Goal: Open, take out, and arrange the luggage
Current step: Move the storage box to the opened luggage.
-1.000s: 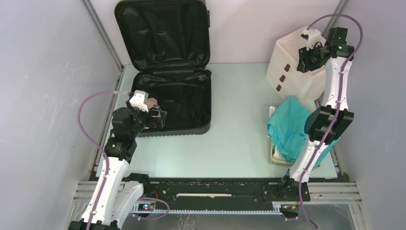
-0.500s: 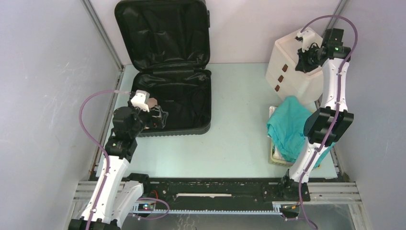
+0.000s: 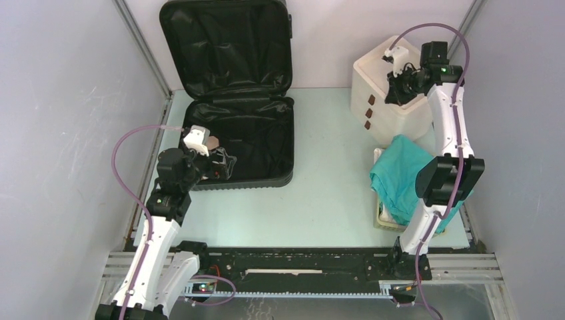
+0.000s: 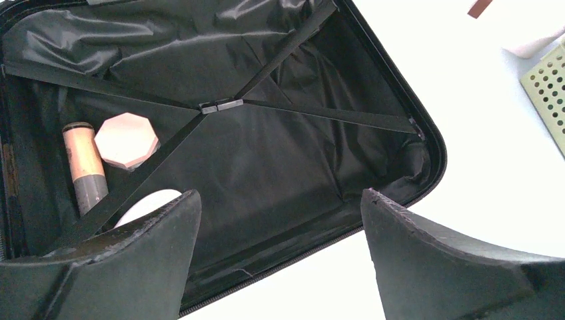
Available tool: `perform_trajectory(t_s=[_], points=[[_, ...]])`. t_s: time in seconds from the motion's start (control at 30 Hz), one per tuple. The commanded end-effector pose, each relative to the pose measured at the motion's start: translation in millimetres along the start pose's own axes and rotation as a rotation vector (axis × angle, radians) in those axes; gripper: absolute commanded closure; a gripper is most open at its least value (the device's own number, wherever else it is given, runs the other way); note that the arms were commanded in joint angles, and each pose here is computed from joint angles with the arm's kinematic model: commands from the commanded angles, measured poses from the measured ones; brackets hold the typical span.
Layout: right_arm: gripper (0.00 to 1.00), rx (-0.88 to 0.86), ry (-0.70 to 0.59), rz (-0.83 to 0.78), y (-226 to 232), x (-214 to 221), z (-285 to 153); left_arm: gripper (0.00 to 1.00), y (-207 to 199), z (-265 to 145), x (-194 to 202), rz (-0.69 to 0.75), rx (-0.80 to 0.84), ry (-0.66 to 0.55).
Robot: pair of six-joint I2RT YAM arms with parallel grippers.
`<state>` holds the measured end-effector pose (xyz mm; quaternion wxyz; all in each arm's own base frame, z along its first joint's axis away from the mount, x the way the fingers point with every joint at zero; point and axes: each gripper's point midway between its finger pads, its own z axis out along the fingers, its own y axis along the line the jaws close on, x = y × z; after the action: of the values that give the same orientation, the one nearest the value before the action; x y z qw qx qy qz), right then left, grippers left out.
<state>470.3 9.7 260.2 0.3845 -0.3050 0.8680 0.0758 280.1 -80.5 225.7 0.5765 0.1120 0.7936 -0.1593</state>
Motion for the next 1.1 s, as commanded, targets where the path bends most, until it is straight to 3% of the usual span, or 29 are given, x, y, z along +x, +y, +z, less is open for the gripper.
perform_trajectory(t_s=[0.0,0.27,0.47,0.7,0.73,0.8,0.87,0.97,1.07], points=[[1.0,-0.168,-0.066,0.045,47.8,-20.6,-13.6,0.07,-7.7,0.2,-11.0,0.012,0.037,-0.042],[1.0,-0.324,-0.14,0.022,99.0,-45.0,-37.1,0.08,-21.7,1.3,-13.4,0.019,0.117,-0.053],[1.0,-0.415,-0.123,-0.027,142.2,-45.2,-36.8,0.08,-48.2,-1.4,-19.0,0.035,0.245,-0.094],[0.98,-0.403,-0.087,-0.041,141.2,-28.2,-40.7,0.08,-85.5,3.6,-30.6,-0.051,0.392,-0.092],[0.89,-0.397,-0.097,-0.043,140.0,-29.9,-45.2,0.08,-92.7,4.9,-35.7,-0.059,0.411,-0.088],[0.56,-0.388,-0.125,-0.048,138.5,-35.1,-55.4,0.09,-109.8,6.1,-49.5,-0.057,0.444,-0.086],[0.34,-0.387,-0.169,-0.049,139.1,-44.6,-70.7,0.09,-125.0,9.8,-57.9,-0.061,0.466,-0.078],[0.24,-0.396,-0.263,-0.042,140.5,-63.8,-110.2,0.08,-149.4,17.3,-74.9,-0.089,0.515,-0.075],[0.22,-0.423,-0.375,-0.019,142.2,-69.9,-152.5,0.09,-172.7,30.5,-87.7,-0.14,0.56,-0.09]])
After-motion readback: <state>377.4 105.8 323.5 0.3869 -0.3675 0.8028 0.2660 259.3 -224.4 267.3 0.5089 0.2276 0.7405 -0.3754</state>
